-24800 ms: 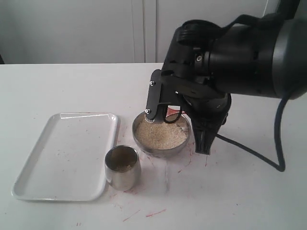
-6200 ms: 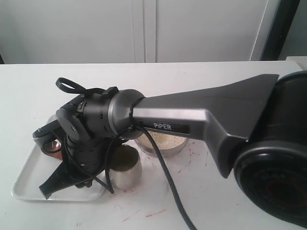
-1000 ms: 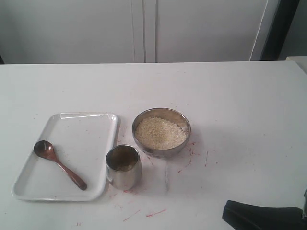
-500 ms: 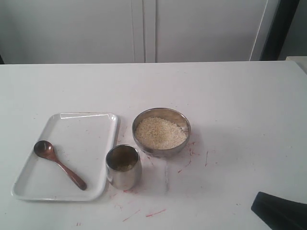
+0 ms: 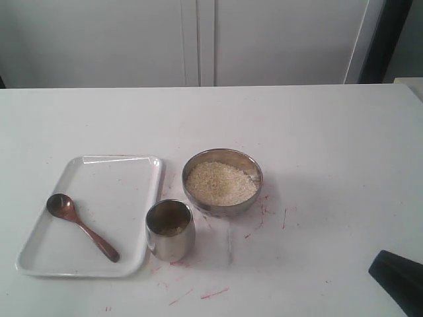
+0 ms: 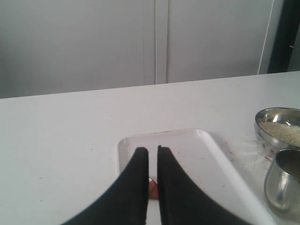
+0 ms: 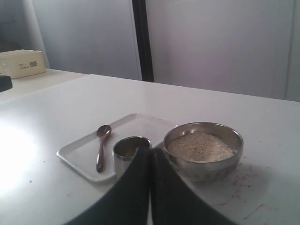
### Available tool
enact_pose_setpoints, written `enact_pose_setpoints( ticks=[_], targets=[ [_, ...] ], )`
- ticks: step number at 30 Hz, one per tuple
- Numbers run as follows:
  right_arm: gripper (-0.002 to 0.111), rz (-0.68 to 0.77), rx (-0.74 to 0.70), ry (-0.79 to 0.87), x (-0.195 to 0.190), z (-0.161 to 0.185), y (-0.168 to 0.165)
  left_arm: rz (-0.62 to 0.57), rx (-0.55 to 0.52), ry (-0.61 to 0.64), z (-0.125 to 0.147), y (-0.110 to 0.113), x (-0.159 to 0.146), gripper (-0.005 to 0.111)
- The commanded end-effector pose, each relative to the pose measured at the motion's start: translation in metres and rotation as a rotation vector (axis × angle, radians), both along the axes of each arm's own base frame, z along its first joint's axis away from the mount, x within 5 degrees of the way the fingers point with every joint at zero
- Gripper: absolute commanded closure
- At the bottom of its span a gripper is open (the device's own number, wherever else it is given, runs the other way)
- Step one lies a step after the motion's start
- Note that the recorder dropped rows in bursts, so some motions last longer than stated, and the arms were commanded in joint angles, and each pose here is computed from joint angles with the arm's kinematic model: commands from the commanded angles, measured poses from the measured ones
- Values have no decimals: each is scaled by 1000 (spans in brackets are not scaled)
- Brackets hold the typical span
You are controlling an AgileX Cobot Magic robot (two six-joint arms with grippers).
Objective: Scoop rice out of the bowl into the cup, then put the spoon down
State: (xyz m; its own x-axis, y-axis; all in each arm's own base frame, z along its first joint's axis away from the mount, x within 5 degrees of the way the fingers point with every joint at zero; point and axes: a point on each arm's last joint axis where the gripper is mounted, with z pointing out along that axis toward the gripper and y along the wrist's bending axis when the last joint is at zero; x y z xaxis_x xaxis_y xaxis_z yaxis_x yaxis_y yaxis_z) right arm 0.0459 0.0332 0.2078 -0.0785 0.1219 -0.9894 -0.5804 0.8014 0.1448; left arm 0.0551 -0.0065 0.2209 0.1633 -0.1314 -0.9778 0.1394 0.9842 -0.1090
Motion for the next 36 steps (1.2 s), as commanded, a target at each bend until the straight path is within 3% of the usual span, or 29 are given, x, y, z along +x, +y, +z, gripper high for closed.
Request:
enact_pose_setpoints(
  ticks=[1, 22, 30, 34, 36],
  targets=[
    [108, -72, -3, 4, 2, -2, -3, -3, -7, -11, 2, 0, -1, 92],
    [108, -652, -2, 4, 11, -2, -35, -3, -7, -11, 2, 0, -1, 92],
    [108, -797, -16, 57, 10, -7, -43, -3, -7, -11, 2, 0, -1, 92],
    [108, -811, -74, 105, 9, -12, -44, -3, -7, -11, 2, 0, -1, 92],
    [108, -825, -179, 111, 8, -15, -46, -3, -7, -11, 2, 0, -1, 92]
  ],
)
